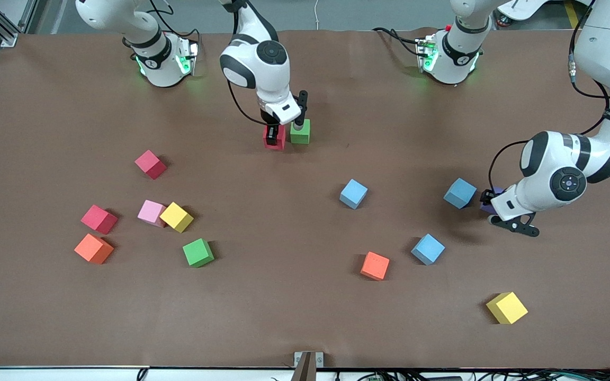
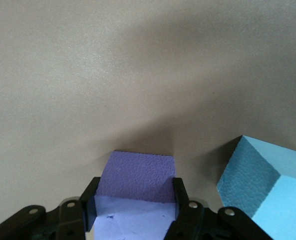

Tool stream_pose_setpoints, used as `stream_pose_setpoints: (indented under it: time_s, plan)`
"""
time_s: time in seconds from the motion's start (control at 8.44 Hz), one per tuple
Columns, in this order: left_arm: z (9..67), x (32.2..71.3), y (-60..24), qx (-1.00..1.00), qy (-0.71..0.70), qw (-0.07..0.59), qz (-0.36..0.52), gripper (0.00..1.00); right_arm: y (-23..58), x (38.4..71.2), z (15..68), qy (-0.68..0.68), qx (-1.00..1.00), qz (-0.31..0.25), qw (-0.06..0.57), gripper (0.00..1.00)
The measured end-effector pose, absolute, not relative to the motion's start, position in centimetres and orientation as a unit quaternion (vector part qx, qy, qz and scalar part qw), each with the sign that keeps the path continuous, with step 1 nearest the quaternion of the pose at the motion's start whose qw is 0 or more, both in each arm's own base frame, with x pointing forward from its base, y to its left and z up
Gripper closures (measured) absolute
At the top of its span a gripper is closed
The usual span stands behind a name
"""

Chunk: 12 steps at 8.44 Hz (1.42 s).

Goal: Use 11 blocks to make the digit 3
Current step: 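Grasp the purple cube with the left gripper while the right gripper lowers red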

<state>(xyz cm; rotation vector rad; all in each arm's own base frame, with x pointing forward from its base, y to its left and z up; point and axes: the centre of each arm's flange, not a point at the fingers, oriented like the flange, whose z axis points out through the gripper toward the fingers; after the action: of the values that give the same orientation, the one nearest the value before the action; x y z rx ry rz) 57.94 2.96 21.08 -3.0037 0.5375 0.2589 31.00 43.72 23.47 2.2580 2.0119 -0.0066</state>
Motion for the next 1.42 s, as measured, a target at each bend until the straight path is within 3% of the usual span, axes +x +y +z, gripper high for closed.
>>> stream_pose_setpoints:
  time_s: [0.36,0.83,1.42]
  plan:
    - [26.1,60.3,2.9,-0.987,0.138,0.045,0.063,0.44,44.1,30.3,22.4,0.670,0.740,-0.007,0.059,0.44]
    - [36.0,64.1,-3.6,-0.999,0.025,0.017,0.017,0.44,44.8,29.2,21.4,0.678,0.732,-0.009,0.056,0.44]
    - [36.2,62.4,-12.7,-0.989,-0.146,0.010,0.034,0.44,45.3,28.3,21.1,0.684,0.727,-0.011,0.056,0.44]
